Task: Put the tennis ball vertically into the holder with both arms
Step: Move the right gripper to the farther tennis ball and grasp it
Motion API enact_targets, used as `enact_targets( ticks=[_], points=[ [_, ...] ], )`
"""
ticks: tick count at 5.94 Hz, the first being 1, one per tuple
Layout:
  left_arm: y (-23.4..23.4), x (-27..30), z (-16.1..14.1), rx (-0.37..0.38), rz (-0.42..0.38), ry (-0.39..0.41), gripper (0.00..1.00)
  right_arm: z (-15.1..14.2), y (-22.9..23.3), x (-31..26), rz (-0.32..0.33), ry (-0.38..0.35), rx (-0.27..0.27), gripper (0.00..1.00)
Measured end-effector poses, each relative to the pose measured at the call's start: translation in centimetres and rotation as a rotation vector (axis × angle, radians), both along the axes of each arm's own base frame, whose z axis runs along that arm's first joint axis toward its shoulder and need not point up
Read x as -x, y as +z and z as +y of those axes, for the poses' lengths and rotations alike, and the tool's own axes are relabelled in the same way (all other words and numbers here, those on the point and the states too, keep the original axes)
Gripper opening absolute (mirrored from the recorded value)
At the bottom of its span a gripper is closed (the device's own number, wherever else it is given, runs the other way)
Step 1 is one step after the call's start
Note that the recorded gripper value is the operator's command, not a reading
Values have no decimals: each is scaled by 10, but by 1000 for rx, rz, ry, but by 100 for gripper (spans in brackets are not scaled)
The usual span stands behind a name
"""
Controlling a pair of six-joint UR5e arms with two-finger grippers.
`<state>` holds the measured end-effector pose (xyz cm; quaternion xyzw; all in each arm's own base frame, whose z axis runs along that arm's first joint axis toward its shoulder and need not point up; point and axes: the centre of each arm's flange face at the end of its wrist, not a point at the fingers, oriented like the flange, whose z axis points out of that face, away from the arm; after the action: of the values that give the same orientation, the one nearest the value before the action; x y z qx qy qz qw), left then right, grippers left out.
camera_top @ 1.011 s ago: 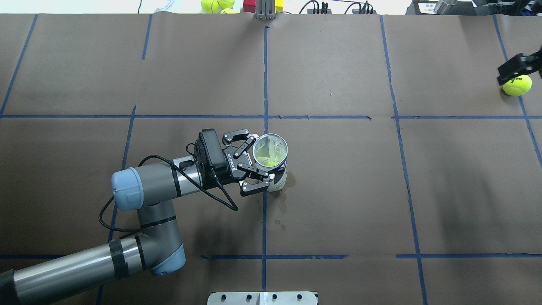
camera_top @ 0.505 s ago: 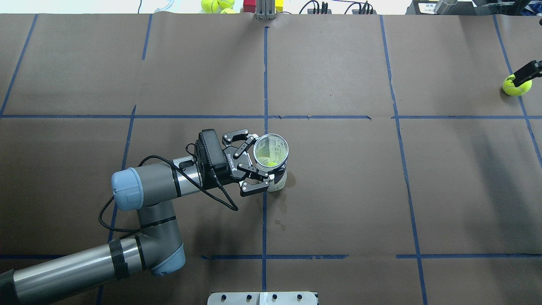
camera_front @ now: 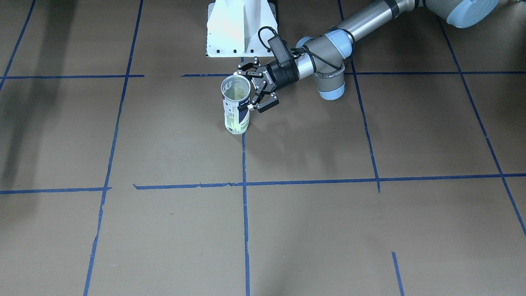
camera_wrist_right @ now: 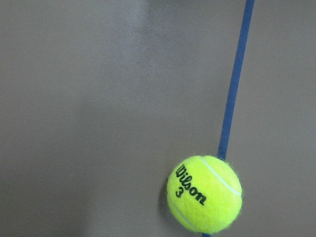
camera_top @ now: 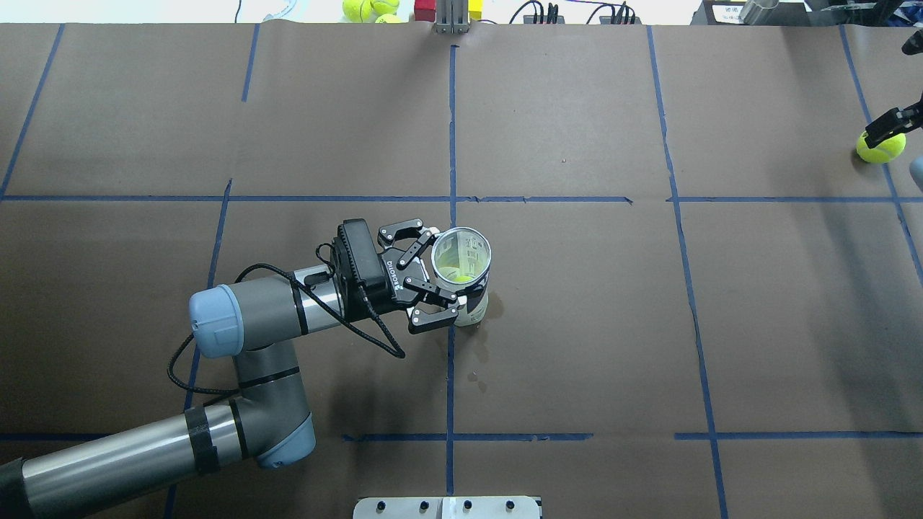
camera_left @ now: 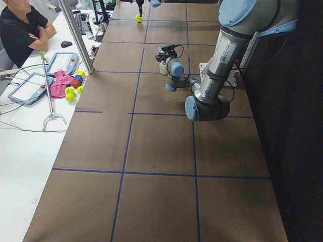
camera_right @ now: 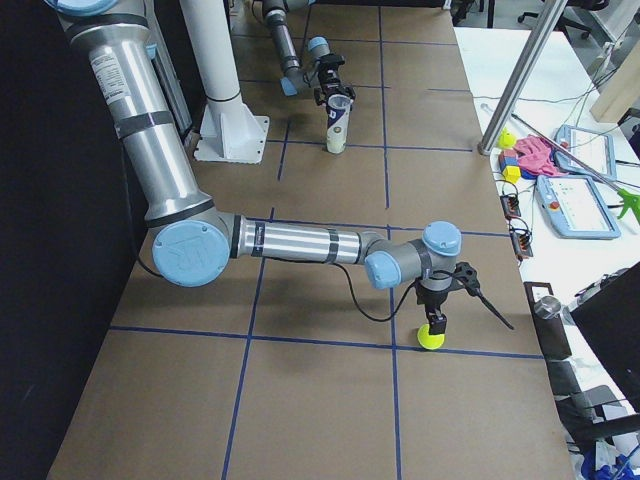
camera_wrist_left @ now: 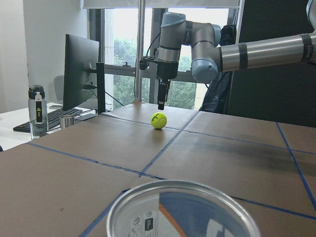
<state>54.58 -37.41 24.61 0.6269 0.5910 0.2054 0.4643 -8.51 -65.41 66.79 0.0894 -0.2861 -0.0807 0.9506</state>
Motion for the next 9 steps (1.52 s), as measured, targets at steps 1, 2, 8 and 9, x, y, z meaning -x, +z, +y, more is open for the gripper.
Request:
enact_targets(
  ticks=[1,2,8,9],
  points=[
    [0,0,0,0,0,0,87,-4,11,8,29,-5,-6,99],
    [0,0,0,0,0,0,87,-6,18,13,58,-7,-13,99],
    [0,-1,0,0,-1,1,87,-5,34,31,139,-59,-38,0],
    [1,-1,0,0,-1,1,87,-15,17,23,117,-56,-63,0]
  ],
)
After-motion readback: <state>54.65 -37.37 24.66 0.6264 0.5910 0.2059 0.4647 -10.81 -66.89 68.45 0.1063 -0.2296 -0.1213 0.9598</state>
